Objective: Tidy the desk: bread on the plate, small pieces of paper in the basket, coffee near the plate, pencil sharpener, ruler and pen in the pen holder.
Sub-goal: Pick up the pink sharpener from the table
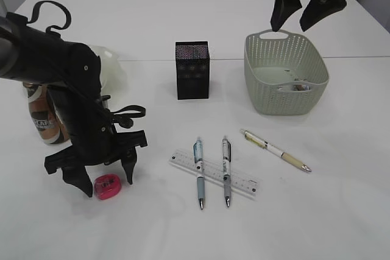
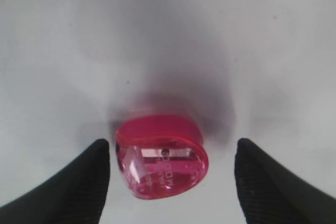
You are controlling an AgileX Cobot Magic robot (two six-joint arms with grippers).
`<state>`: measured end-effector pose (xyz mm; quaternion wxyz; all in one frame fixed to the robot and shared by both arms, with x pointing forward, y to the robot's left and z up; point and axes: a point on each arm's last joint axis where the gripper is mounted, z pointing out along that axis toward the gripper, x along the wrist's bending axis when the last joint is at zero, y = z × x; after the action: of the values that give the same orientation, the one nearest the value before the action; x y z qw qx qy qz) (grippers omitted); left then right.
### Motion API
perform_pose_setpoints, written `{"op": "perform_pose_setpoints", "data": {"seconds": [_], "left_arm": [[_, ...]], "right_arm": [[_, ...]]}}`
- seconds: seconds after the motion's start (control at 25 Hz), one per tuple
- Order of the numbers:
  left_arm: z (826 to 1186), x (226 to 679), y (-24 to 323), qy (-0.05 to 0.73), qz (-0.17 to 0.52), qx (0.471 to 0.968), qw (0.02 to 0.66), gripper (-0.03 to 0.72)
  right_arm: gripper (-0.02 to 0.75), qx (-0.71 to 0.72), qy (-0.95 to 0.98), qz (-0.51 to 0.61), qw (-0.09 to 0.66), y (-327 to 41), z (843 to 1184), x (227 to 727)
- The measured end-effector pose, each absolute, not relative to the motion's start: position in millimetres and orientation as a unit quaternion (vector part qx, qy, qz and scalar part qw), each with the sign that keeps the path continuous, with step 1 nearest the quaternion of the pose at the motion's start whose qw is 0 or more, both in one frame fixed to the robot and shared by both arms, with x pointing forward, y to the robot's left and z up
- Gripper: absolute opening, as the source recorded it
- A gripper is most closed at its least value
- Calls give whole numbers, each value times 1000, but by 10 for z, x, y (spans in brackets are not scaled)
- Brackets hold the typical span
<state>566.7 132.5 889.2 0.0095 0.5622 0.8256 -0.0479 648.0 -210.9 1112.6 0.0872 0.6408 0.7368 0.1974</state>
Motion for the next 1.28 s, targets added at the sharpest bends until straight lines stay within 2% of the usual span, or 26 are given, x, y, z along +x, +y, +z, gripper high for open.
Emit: {"op": "perform_pose_setpoints", "data": {"seconds": [0.8, 0.88, 1.08, 1.28], "left_arm": [[8810, 5668, 1317, 828, -53, 559, 0, 538], [8810, 5669, 1321, 827, -51, 561, 0, 516], [8809, 5675, 1334, 823, -43, 567, -1, 369], [8813, 5677, 1335, 813, -42, 581, -2, 342]], "right_arm": [[417, 641, 737, 198, 87, -2108, 11126, 6480], [417, 641, 737, 198, 87, -2108, 11126, 6480], [417, 641, 737, 198, 86, -2107, 11127, 6480], [417, 641, 737, 198, 86, -2107, 11127, 6480]]}}
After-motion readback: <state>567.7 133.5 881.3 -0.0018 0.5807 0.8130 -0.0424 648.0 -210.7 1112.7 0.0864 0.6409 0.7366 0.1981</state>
